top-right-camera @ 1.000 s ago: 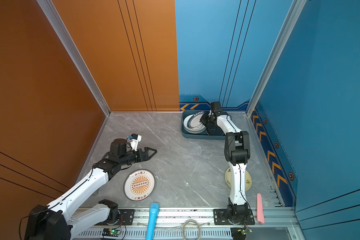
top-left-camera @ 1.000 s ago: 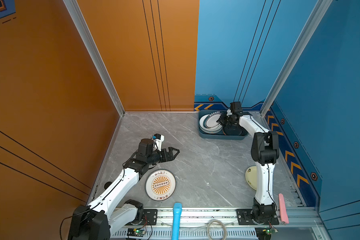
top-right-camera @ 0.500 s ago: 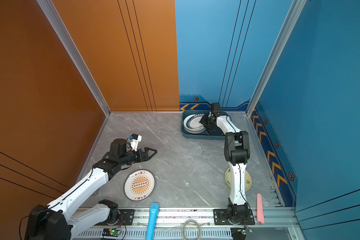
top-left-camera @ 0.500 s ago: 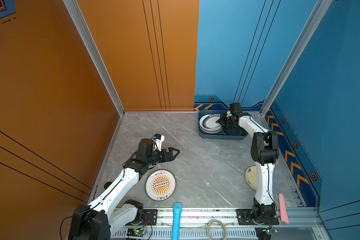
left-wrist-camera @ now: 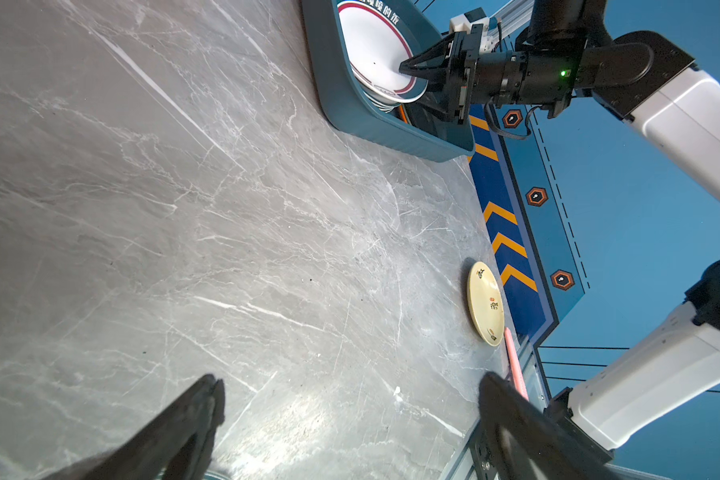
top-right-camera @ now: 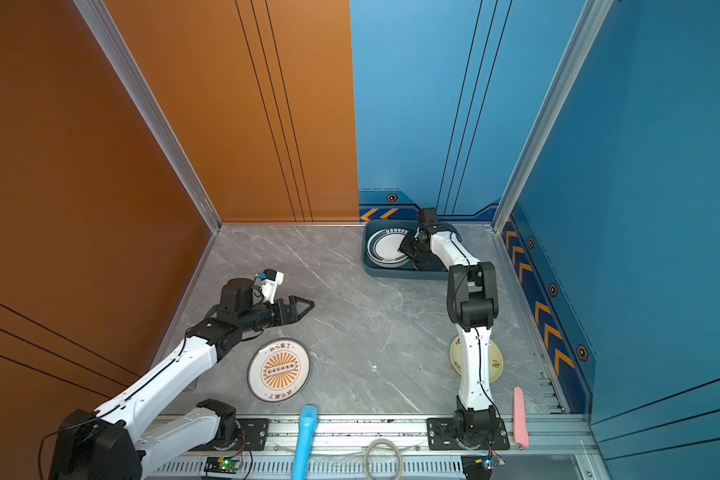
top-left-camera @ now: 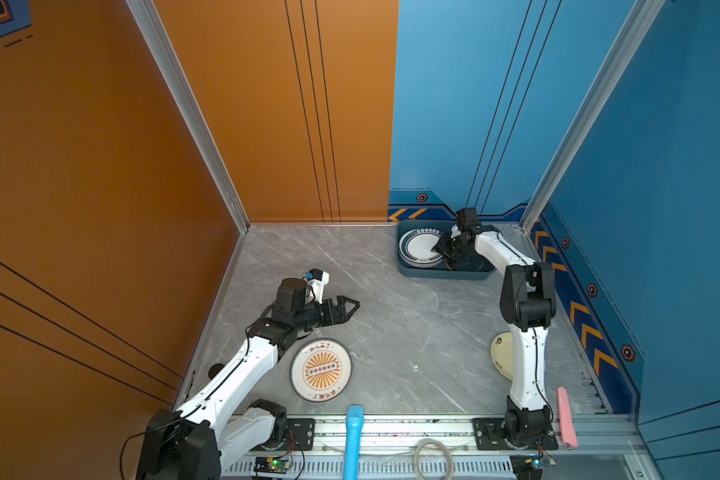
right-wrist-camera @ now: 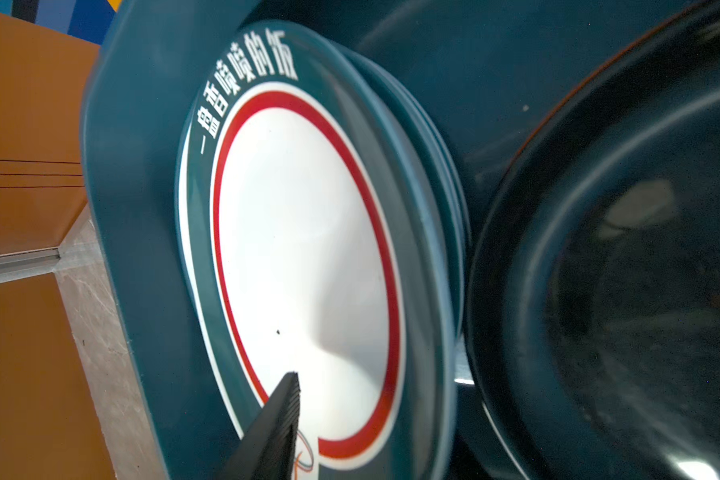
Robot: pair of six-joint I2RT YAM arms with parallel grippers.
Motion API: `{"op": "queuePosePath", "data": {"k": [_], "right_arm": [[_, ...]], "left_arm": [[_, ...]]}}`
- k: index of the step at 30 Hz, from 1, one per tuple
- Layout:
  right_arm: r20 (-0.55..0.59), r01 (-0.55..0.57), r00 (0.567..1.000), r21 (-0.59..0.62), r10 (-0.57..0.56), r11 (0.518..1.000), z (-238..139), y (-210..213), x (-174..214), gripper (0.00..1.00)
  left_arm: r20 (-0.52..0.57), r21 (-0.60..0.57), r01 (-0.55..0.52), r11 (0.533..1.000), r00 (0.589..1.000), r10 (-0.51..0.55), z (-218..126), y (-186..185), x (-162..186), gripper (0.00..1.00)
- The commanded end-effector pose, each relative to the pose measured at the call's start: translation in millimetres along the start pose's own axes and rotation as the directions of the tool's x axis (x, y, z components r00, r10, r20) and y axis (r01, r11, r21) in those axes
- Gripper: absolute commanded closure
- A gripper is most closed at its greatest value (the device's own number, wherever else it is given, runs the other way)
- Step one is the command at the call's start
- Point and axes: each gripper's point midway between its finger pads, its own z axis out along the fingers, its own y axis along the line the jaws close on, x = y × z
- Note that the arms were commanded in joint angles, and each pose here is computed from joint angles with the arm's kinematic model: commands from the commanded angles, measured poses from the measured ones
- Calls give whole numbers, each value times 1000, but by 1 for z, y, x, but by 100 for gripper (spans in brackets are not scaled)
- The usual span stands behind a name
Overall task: Place the plates into the plastic bin on the countertop
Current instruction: 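Lower the white plate into the bin onto the stack and open right gripper, then reach the left gripper to the cream plate and drag it toward the table center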
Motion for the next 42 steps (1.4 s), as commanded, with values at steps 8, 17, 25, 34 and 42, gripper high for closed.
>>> {"op": "queuePosePath", "data": {"k": [8, 17, 25, 34, 42], "right_arm": [[11, 82, 996, 137, -85, 987, -26, -10, -2, 53], [104, 105, 987, 129, -119, 986, -78, 1, -19, 53], [261, 88, 958, 113, -115, 990, -165, -18, -7, 52], [337, 33, 939, 129, -75, 991, -222, -81, 38, 50], [374, -46, 927, 91, 9, 995, -244, -124, 74, 50]], "left_arm": [[-9, 27, -1, 1000, 1000, 1, -4, -7, 4, 2], [-32, 42, -34, 999, 999, 35, 6, -27, 7, 2], [-97, 113, -135, 984, 985, 146, 57, -89, 26, 2], [-226, 241, -204, 949, 939, 259, 143, -175, 77, 2], [-356, 304, -181, 935, 889, 288, 224, -215, 137, 10]]}}
